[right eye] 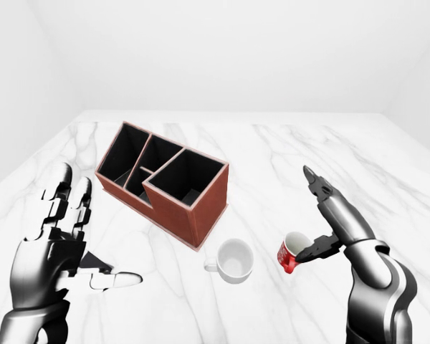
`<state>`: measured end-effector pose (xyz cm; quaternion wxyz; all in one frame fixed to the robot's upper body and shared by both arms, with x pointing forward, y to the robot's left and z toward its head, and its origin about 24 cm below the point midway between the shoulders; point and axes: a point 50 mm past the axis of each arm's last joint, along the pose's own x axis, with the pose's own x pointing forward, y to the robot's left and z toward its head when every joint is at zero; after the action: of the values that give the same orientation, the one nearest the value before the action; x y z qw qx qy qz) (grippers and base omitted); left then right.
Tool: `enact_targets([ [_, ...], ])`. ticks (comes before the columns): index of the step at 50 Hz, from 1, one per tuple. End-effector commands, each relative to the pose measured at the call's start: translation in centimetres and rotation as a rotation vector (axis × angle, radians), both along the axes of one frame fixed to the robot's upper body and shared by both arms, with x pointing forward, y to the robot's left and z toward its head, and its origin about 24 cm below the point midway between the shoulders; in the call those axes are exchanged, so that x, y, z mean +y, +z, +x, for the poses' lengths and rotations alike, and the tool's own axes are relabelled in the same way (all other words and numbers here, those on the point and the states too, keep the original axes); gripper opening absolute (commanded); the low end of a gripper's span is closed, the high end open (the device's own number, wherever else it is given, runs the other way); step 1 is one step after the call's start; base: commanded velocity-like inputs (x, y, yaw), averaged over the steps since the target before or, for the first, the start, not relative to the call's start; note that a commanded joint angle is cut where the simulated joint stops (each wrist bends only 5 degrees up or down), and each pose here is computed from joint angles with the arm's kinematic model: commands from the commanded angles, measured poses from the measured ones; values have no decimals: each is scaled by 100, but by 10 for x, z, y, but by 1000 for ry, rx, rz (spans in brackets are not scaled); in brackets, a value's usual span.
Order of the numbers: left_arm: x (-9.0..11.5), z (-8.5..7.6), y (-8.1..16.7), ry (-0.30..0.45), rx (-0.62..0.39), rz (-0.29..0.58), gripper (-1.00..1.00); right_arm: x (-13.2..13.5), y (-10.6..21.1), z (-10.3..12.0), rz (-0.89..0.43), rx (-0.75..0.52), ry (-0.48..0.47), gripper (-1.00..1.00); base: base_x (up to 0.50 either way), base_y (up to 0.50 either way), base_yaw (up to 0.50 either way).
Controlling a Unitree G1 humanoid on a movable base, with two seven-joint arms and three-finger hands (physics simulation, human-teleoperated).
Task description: Pick up the red mug and place it to the right of the caddy.
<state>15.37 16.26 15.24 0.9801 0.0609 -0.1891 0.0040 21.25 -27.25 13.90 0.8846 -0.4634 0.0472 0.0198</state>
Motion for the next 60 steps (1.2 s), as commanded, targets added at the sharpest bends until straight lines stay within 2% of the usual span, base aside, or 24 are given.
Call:
enact_targets([
  [1, 0, 1, -1, -1, 5, 0, 100, -11, -13, 6, 41, 64, -13, 100, 0, 0, 0],
  [24, 0, 0, 0, 1, 2, 2, 100, -26, -35, 1, 6, 187, -82, 100, 0, 0, 0],
  [46, -1, 2, -2, -1, 8, 4, 100, -20, -16, 25, -169, 171, -75, 100, 0, 0, 0],
  [54, -1, 2, -2, -1, 8, 3, 100, -23, -20, 27, -184, 198, -88, 100, 0, 0, 0],
  [60, 0, 3, -2, 0, 6, 2, 100, -23, -37, 25, -162, 265, -88, 100, 0, 0, 0],
])
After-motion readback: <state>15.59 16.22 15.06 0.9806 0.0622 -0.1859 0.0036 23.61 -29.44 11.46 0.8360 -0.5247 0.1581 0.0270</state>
